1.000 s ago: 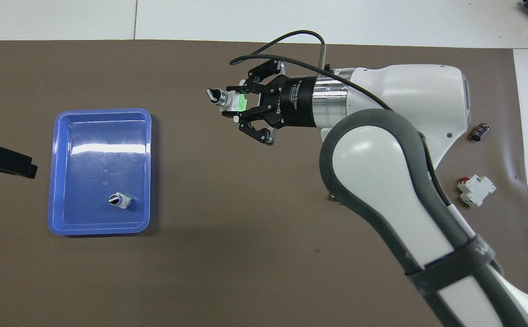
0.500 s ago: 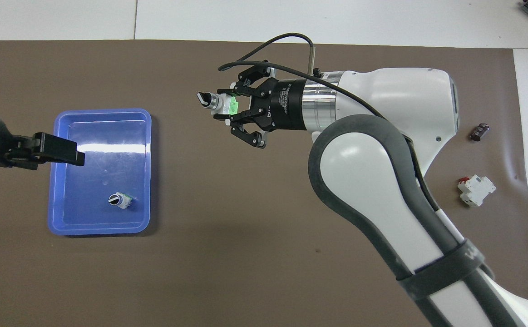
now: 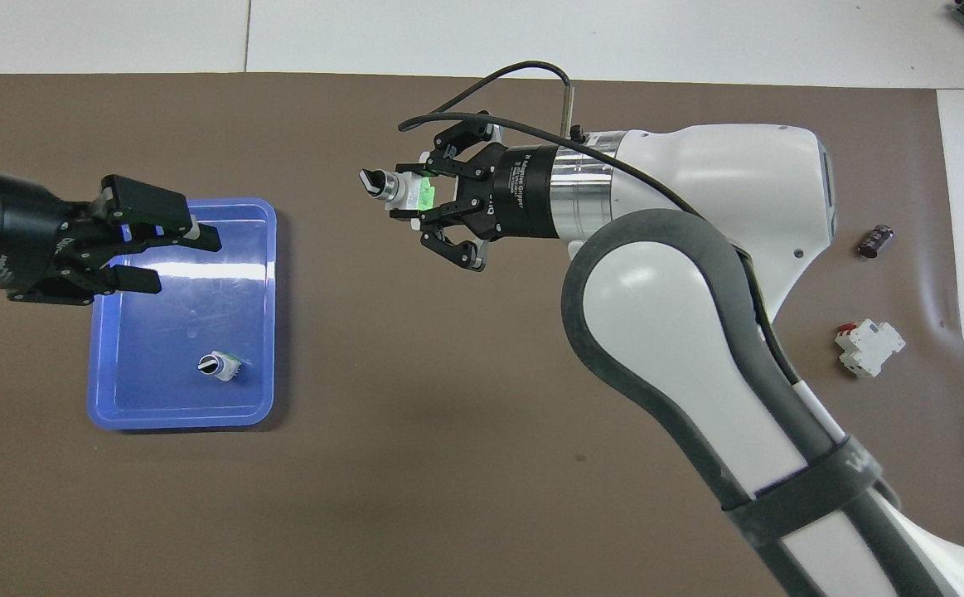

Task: Turn and place switch with both arms
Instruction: 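Raise the switch with the right gripper while the left gripper approaches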

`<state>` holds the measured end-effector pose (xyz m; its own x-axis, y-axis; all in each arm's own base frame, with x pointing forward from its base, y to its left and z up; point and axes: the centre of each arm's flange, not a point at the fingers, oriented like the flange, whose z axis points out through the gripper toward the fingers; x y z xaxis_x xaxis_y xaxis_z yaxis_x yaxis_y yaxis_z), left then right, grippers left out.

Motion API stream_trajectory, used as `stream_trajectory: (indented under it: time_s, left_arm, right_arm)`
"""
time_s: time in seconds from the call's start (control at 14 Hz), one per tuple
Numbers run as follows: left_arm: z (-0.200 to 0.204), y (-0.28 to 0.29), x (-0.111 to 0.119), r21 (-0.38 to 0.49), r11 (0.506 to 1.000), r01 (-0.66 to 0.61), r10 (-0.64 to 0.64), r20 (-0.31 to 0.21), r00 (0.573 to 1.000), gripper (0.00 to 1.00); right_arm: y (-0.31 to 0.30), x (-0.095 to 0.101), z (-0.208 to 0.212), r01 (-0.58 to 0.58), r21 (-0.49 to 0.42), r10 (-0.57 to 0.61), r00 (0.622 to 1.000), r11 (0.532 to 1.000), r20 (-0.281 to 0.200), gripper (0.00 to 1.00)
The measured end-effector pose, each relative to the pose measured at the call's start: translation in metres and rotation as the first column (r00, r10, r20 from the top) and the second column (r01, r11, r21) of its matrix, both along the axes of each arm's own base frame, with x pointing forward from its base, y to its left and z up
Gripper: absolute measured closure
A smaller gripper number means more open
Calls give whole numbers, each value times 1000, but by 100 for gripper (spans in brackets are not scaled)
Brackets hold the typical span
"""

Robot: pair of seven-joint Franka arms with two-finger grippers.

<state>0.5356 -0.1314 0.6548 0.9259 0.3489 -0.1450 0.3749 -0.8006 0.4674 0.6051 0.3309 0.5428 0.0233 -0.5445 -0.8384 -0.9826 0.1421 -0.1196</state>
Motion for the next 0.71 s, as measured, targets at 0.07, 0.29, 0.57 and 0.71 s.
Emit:
stream_trajectory:
  time_s: [0.07,0.29,0.57,0.71]
  left_arm:
    - [-3,-10,4,-29,999,-43,42,-16,999,15]
    - [-12,-24,19,-133,982,-132,126,-55,991,16]
    - [-34,-44,36,-206,961,-182,160,-118,980,19]
    - [-46,-56,50,-228,958,-175,145,-142,979,33]
  right_arm:
    - [0,0,0,0,0,0,1000,1000,0,59]
    - [0,0,0,0,0,0,1000,1000,0,59]
    - [0,0,-1,-1,0,1,1000,1000,-1,59]
    - [0,0,-1,-1,0,1,1000,1000,-1,59]
